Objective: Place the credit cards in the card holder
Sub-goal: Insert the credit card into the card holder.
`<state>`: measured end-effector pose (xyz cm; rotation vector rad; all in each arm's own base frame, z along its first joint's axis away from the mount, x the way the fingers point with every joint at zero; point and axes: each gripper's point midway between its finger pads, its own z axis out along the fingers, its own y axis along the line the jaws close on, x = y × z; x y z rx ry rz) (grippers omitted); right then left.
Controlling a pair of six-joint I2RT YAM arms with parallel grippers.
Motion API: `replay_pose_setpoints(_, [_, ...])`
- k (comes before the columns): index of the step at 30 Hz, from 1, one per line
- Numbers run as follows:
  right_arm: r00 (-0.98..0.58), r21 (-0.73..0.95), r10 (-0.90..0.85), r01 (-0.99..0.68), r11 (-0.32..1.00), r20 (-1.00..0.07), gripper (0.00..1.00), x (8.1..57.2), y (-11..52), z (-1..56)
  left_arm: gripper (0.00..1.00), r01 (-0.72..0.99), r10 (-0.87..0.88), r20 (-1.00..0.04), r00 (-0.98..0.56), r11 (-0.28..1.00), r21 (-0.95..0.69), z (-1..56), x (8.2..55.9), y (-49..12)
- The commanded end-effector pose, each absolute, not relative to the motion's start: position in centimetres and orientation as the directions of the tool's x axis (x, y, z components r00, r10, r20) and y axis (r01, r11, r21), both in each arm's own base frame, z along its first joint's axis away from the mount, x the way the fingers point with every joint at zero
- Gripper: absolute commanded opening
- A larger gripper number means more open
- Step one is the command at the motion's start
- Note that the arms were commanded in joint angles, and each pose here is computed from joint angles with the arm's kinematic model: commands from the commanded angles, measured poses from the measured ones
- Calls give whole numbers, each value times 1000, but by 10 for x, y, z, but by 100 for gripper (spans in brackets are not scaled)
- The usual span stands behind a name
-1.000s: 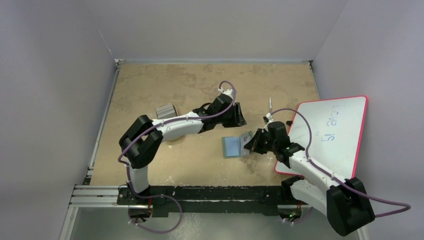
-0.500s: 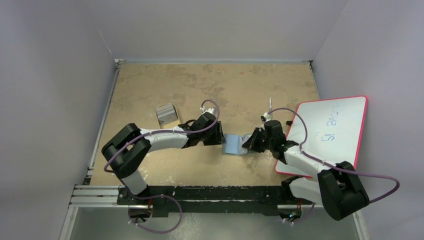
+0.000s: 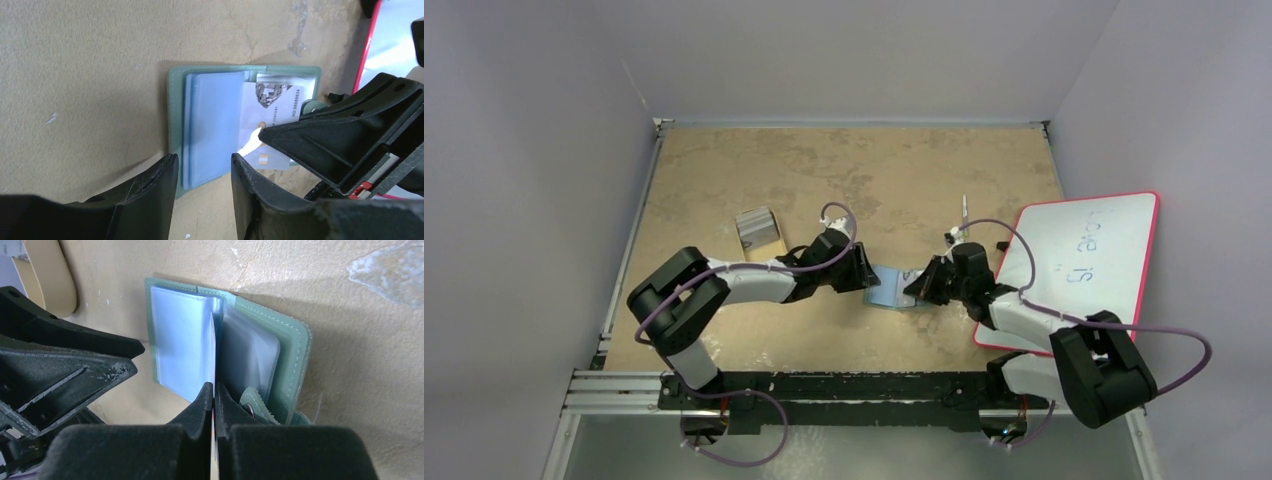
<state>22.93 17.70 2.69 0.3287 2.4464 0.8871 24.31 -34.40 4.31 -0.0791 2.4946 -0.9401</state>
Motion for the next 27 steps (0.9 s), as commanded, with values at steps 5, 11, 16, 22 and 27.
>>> replay_pose_setpoints(5, [-859, 665, 372, 50, 745, -352, 0, 227, 181, 20, 20, 99, -221, -405, -887, 766, -635, 42, 246, -338])
replay_pose_setpoints(11, [-890, 740, 325, -21, 672, -320, 0, 225, 201, 28, 5, 75, -199, -418, -886, 829, -555, 32, 235, -310])
replay_pose_setpoints(16, [-905, 770, 299, -47, 637, -302, 0, 224, 211, 26, 8, 52, -205, -427, -881, 854, -518, 27, 228, -292])
replay_pose_setpoints(22, [-913, 792, 275, -78, 605, -300, 0, 227, 219, 33, 8, 61, -179, -422, -889, 867, -495, 18, 223, -286])
replay_pose_setpoints(27, [-919, 789, 265, -75, 609, -292, 0, 230, 220, 34, 8, 78, -153, -423, -893, 873, -481, 14, 222, -286])
